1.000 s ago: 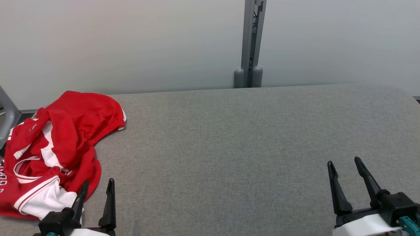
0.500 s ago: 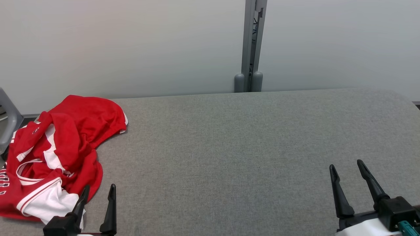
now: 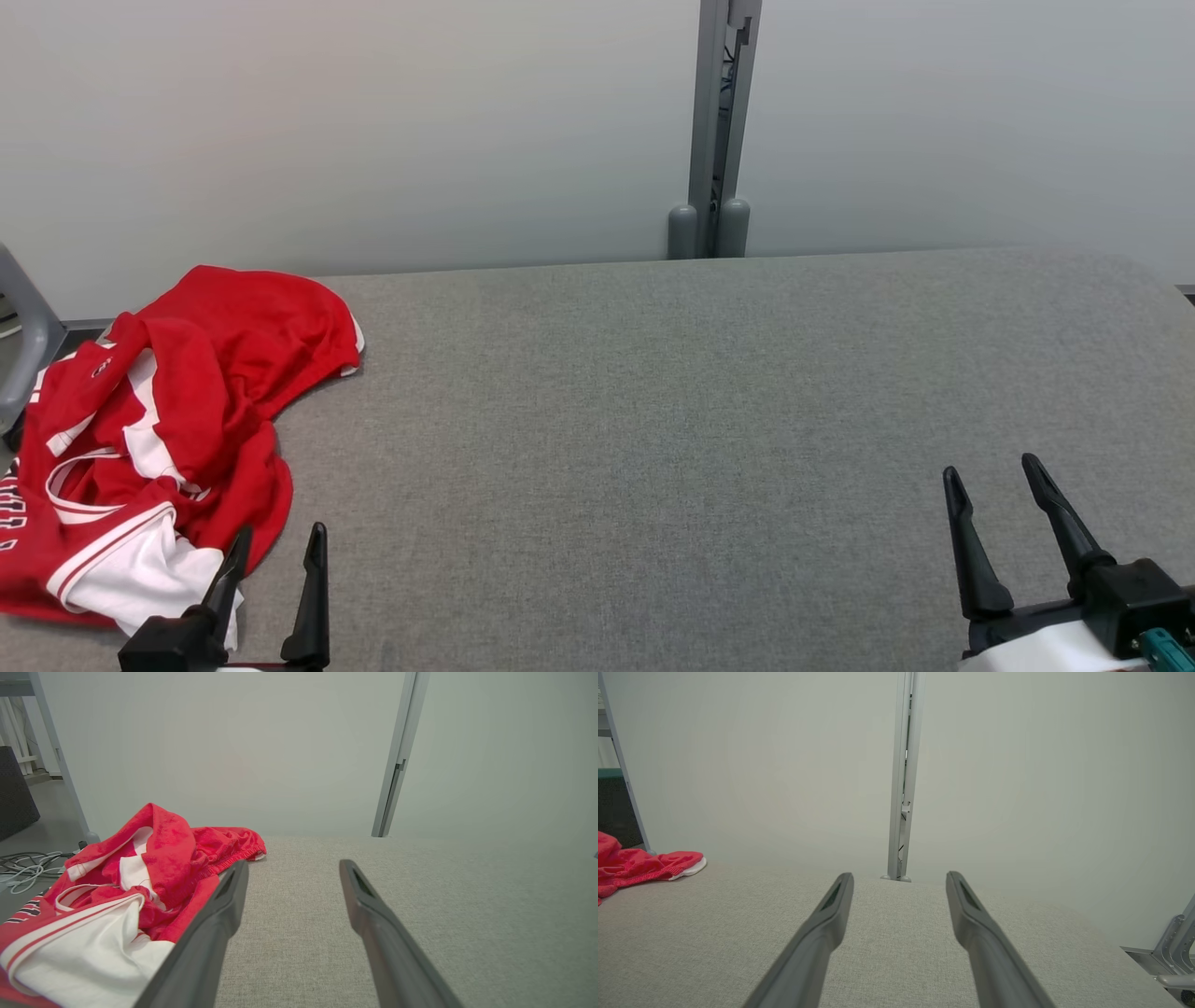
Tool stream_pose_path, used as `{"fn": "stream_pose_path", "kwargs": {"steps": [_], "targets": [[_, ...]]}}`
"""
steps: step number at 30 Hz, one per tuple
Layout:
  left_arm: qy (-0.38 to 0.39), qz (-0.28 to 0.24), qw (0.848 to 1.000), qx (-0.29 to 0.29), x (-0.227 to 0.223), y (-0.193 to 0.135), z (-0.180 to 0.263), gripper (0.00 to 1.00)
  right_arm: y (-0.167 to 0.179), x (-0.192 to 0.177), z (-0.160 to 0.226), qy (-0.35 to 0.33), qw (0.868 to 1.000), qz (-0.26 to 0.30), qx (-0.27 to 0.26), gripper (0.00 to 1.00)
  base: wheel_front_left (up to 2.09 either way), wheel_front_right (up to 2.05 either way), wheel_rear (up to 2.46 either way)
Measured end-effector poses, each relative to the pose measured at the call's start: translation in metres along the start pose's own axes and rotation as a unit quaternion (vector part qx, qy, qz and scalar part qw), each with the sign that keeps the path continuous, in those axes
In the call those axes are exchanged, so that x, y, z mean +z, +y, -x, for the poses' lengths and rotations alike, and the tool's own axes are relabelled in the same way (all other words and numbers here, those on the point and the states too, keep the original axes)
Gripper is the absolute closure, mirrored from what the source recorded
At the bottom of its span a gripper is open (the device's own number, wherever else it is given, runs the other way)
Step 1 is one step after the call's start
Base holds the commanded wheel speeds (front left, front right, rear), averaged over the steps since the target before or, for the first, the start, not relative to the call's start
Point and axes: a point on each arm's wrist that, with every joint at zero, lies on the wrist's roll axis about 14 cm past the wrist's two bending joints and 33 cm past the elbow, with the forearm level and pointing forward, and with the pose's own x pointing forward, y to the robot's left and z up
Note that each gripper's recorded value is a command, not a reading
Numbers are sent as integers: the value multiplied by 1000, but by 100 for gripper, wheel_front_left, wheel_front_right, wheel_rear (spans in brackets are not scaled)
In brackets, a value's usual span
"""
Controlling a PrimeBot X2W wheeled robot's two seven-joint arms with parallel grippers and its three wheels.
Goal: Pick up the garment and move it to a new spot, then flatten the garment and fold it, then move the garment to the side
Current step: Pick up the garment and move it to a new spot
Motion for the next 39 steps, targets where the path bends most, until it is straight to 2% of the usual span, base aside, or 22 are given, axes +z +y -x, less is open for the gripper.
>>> {"fn": "stream_pose_path", "kwargs": {"steps": [11,16,21,24,26,27,29,35,39], "targets": [[1,2,1000,7,-1,4,2,0,1,-2,-3,2,1000,-1,3,0,0,0,0],[-4,3,1000,22,2,12,7,0,14,-3,-9,3,1000,-6,22,0,0,0,0],[-9,6,999,51,4,29,20,0,47,-5,-21,3,997,-26,71,0,0,0,0],[-11,4,995,98,4,57,42,0,81,-5,-31,4,992,-37,121,0,0,0,0],[-11,4,995,98,4,57,42,0,81,-5,-31,4,992,-37,121,0,0,0,0],[-12,2,990,141,5,84,65,0,110,-5,-37,4,985,-44,164,0,0,0,0],[-14,3,986,168,5,99,81,0,129,-5,-40,5,980,-49,191,0,0,0,0],[-19,8,977,211,6,117,108,0,164,-3,-45,2,969,-58,239,0,0,0,0],[-12,15,976,218,2,119,109,0,169,-9,-45,11,967,-62,246,0,0,0,0]]}}
